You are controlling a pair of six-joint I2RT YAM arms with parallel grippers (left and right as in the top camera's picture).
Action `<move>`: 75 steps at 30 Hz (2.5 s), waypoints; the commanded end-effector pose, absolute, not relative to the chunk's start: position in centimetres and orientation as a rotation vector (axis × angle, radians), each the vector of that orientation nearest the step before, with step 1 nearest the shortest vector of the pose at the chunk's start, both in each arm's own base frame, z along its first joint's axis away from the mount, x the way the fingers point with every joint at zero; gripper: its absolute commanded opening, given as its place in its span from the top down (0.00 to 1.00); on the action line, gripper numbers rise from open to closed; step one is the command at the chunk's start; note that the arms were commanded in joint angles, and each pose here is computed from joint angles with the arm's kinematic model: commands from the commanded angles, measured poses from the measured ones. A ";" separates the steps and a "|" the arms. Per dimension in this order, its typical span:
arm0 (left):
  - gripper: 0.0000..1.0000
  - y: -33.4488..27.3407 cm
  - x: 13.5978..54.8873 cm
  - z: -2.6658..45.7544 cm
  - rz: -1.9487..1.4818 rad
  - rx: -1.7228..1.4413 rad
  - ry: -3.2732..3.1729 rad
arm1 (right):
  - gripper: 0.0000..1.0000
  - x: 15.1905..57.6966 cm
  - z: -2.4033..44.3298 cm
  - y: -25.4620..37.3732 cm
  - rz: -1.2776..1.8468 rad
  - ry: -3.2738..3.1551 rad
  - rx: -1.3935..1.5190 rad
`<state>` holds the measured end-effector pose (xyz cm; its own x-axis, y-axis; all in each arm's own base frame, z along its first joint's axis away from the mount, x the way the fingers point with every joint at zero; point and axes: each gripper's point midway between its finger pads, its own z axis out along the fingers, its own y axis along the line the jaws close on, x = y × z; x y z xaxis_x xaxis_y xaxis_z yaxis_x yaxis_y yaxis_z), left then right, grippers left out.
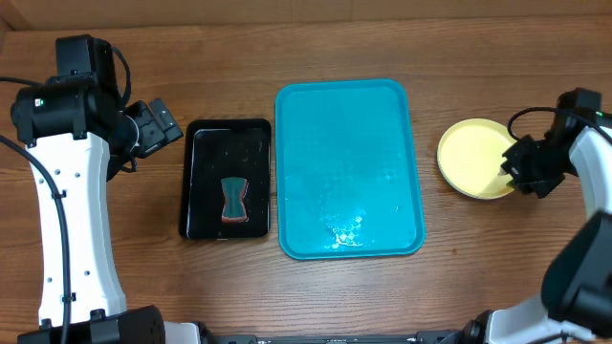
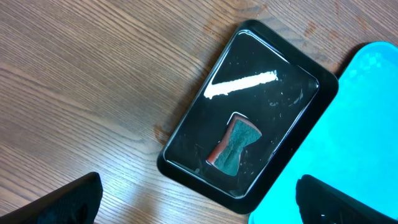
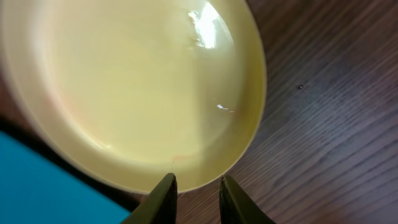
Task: Clean dirty plates on tray and stack at the side
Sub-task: 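Open the right gripper and withdraw it back over the teal tray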
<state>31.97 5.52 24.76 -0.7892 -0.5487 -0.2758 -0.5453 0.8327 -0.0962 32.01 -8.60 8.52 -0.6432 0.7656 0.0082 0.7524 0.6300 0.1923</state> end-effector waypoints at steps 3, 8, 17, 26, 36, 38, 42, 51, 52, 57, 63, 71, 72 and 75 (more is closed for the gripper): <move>0.00 5.6 32.2 25.3 -0.020 -0.819 2.705 | 0.75 33.6 15.7 -5.0 0.365 2.678 0.856; 0.00 5.6 32.2 25.3 -0.020 -0.819 2.705 | 0.71 33.3 20.1 2.2 0.502 2.641 0.416; 0.00 5.6 32.2 25.3 -0.020 -0.819 2.705 | 0.27 29.7 23.8 15.0 0.652 2.567 -0.222; 0.00 5.6 32.2 25.3 -0.020 -0.819 2.705 | 0.00 28.4 23.8 18.0 0.686 2.559 -0.353; 0.00 5.6 32.2 25.3 -0.020 -0.819 2.705 | 0.00 28.3 23.7 18.0 0.685 2.567 -0.352; 0.00 5.6 32.2 25.3 -0.020 -0.819 2.705 | 0.00 28.3 23.7 18.0 0.685 2.566 -0.352; 0.00 5.6 32.2 25.3 -0.020 -0.819 2.705 | 0.00 28.3 23.6 17.7 0.663 2.574 -0.345; 0.00 5.6 32.2 25.3 -0.020 -0.819 2.705 | 0.00 26.1 21.9 15.3 0.529 2.706 -0.302; 0.00 5.6 32.2 25.3 -0.020 -0.819 2.705 | 0.00 26.1 22.0 14.7 0.491 2.700 -0.290; 0.00 5.6 32.2 25.3 -0.020 -0.819 2.705 | 0.00 27.7 26.0 12.4 0.339 2.474 -0.226; 0.00 5.6 32.2 25.3 -0.020 -0.819 2.705 | 0.00 27.8 33.0 9.1 0.248 2.108 -0.097; 0.00 5.6 32.2 25.3 -0.020 -0.819 2.705 | 0.00 26.2 33.7 4.5 0.246 1.863 0.058; 0.00 5.6 32.2 25.3 -0.020 -0.819 2.705 | 0.00 26.1 33.1 4.1 0.247 1.854 0.068; 0.00 5.6 32.2 25.3 -0.020 -0.819 2.705 | 0.00 25.6 31.1 3.0 0.237 1.829 0.099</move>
